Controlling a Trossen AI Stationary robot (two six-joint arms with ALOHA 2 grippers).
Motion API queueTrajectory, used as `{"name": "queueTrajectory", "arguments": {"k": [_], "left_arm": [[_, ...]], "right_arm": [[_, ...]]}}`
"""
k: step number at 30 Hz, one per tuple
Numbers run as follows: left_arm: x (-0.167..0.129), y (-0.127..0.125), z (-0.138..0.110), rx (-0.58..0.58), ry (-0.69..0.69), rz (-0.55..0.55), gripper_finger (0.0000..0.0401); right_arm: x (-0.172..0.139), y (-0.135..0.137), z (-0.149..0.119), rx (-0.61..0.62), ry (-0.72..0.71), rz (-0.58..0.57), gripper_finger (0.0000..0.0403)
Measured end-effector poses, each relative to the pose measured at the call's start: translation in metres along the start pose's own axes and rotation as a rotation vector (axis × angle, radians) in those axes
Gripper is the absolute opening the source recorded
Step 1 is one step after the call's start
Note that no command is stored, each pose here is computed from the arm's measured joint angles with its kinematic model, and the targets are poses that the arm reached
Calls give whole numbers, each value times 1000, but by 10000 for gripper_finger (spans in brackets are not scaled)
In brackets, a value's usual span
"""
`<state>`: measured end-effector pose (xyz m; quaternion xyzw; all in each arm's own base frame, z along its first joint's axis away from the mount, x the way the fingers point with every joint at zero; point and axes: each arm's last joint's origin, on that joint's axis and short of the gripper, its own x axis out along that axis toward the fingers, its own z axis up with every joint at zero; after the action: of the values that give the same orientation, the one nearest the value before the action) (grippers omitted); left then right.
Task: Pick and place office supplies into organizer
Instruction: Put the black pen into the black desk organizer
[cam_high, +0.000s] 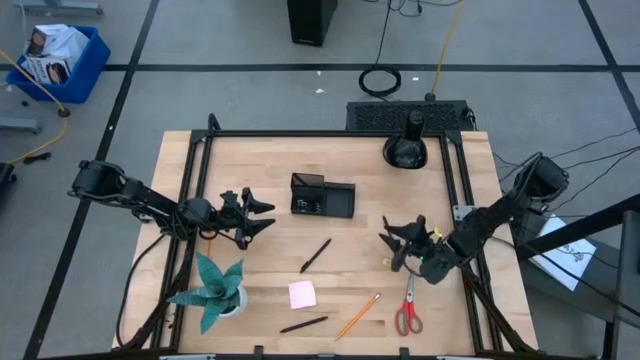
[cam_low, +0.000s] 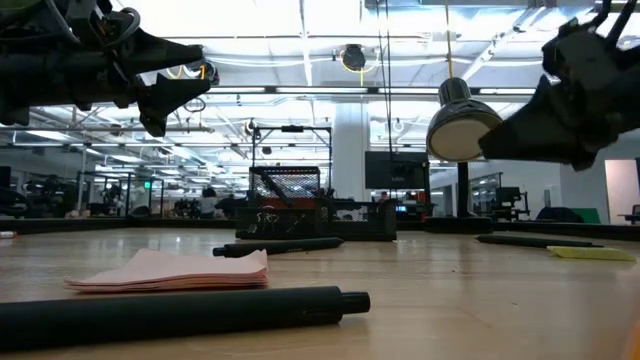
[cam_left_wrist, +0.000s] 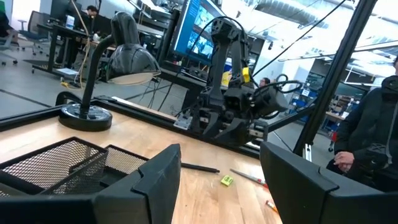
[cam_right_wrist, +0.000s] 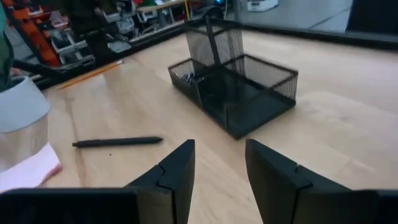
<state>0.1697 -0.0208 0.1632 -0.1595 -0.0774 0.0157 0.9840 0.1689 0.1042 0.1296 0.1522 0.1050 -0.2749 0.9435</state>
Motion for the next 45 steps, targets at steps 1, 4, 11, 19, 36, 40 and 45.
{"name": "queueTrajectory", "arguments": {"k": [1,4,11,19,36,40,45], "left_arm": [[0,0,0,0,0,0,223],[0,0,0,-3,0,1,223],[0,0,1,-6,-5,-1,223],[0,0,1,-5,-7,-1,223],[0,-1,2,-36,-15,-4,223],[0,-1,2,-35,-15,-4,223],[0,0,2,-33,-16,0,223]], "right_arm": [[-2,2,0,-5,-3,6,131],[-8,6,-2,-3,2,42,131],[-28,11,-15,36,7,111,105],[-26,-5,-35,-50,154,61,70],[-2,-22,-55,-84,317,-105,47],[2,-26,-57,-105,339,-131,47],[5,-20,-55,-185,310,-85,47]]}}
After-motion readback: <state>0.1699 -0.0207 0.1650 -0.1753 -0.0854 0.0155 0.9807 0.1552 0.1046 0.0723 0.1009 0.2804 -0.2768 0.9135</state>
